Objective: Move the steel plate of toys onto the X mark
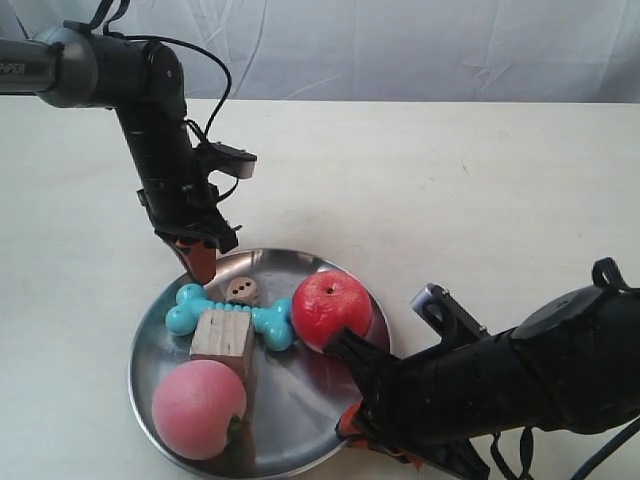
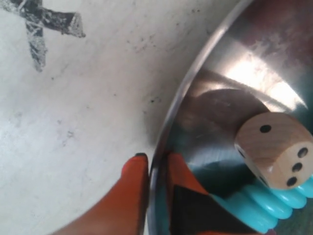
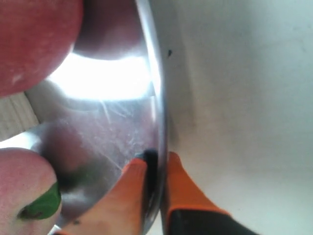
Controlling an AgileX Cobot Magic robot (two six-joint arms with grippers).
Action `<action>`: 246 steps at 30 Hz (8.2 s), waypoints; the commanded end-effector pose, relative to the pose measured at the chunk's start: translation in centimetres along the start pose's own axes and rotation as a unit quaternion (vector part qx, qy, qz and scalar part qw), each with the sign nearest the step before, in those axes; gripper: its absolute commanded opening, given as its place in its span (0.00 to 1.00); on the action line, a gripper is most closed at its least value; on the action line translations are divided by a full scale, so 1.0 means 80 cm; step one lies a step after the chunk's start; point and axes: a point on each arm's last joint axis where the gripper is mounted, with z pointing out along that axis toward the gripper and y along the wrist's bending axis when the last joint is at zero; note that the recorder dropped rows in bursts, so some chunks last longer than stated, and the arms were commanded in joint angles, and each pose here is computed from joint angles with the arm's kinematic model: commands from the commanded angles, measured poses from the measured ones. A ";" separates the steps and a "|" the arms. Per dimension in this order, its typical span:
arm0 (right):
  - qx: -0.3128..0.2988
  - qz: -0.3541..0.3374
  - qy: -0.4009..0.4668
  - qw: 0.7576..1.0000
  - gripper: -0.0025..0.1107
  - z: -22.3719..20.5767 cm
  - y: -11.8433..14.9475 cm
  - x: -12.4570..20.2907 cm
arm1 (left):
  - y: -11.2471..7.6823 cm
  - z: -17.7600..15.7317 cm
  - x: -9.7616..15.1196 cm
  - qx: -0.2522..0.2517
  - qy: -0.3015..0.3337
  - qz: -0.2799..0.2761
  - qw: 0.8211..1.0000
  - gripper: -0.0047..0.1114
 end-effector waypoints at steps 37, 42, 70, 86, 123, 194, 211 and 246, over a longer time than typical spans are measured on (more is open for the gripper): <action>-0.032 -0.068 -0.010 0.997 0.01 -0.005 0.035 -0.004 | -0.012 -0.048 -0.004 -0.043 -0.040 -0.013 0.998 0.04; -0.032 -0.064 -0.012 0.997 0.01 -0.005 0.035 -0.004 | -0.012 -0.048 -0.004 -0.043 -0.040 -0.017 0.998 0.04; -0.042 -0.047 -0.019 0.998 0.01 -0.006 0.041 -0.007 | -0.013 -0.057 -0.001 -0.056 -0.044 -0.031 0.997 0.04; -0.068 -0.084 -0.024 0.994 0.01 0.020 0.098 -0.026 | 0.008 -0.081 0.011 -0.096 -0.053 -0.055 0.992 0.04; -0.081 0.032 -0.081 0.993 0.01 0.084 0.130 -0.164 | 0.089 -0.031 -0.044 -0.073 -0.068 -0.088 0.991 0.04; 0.098 -0.110 0.058 0.987 0.52 0.073 0.079 -0.157 | 0.085 -0.126 -0.014 -0.116 -0.143 -0.162 0.969 0.49; 0.152 -0.216 -0.030 0.964 0.35 -0.034 0.105 -0.158 | 0.097 -0.175 0.024 -0.124 -0.185 -0.215 0.951 0.04; 0.071 -0.393 -0.217 0.891 0.03 -0.218 0.005 -0.016 | -0.153 -0.156 0.317 -0.132 -0.471 -0.109 0.866 0.04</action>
